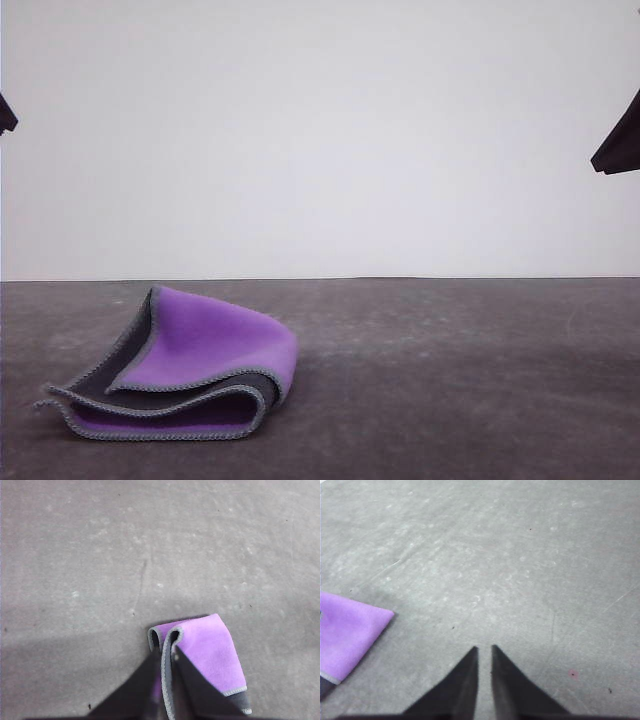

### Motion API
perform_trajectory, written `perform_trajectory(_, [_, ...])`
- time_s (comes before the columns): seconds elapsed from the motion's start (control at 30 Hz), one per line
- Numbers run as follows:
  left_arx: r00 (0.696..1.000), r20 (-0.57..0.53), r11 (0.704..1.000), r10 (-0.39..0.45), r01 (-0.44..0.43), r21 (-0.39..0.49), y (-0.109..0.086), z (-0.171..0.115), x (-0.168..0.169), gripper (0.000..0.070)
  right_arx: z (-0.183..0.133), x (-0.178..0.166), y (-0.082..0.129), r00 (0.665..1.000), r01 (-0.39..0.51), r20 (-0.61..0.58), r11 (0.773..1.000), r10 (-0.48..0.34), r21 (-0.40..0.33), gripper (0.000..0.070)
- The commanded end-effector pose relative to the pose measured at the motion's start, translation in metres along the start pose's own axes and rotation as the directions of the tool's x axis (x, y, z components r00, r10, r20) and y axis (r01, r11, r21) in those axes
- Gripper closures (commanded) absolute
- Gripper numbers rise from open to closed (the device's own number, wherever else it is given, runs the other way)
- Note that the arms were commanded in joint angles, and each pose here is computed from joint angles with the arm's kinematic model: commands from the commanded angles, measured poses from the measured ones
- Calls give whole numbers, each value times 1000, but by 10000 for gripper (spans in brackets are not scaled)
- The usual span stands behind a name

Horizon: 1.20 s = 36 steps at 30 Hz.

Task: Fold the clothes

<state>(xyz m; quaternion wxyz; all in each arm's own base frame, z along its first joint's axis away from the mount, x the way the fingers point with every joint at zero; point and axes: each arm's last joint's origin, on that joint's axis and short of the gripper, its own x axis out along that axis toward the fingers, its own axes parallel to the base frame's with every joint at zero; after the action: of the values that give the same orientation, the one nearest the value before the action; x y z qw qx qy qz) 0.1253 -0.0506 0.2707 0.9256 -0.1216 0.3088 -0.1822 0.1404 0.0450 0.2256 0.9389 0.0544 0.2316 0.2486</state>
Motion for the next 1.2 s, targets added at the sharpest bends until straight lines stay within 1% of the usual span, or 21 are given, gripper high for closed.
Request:
perform_trajectory(0.0, [1000,11,1000,-2,2,7,-1,2,0,700,5,-1,1,1000,-4,23,1000,4,-4,686])
perform_trajectory(0.43, [1000,14,1000,4,-4,2,0,2,0,700,5,-1,1,1000,-4,23,1000,4,-4,686])
perform_trajectory(0.53, [999,34,997,25,-28,77,5,-2,0,700,5,-1,1,1000,-4,23,1000,4,-4,686])
perform_trajectory(0.63, [994,98,990,49,-61,128,16,-13,3,700,5,-1,1,1000,-4,23,1000,4,-4,686])
perform_trajectory(0.7, [984,164,983,70,-96,154,25,-22,4,700,5,-1,1,1000,-4,23,1000,4,-4,686])
perform_trajectory(0.77, [968,233,977,95,-135,162,33,-32,4,700,5,-1,1,1000,-4,23,1000,4,-4,686])
perform_trajectory(0.9, [920,354,965,170,-228,129,48,-53,5,700,5,-1,1,1000,-4,23,1000,4,-4,686])
perform_trajectory(1.0, [891,406,958,202,-266,108,56,-68,7,700,5,-1,1,1000,-4,23,1000,4,-4,686])
perform_trajectory(1.17, [861,447,946,244,-312,84,67,-92,14,700,5,-1,1,1000,-4,23,1000,4,-4,686])
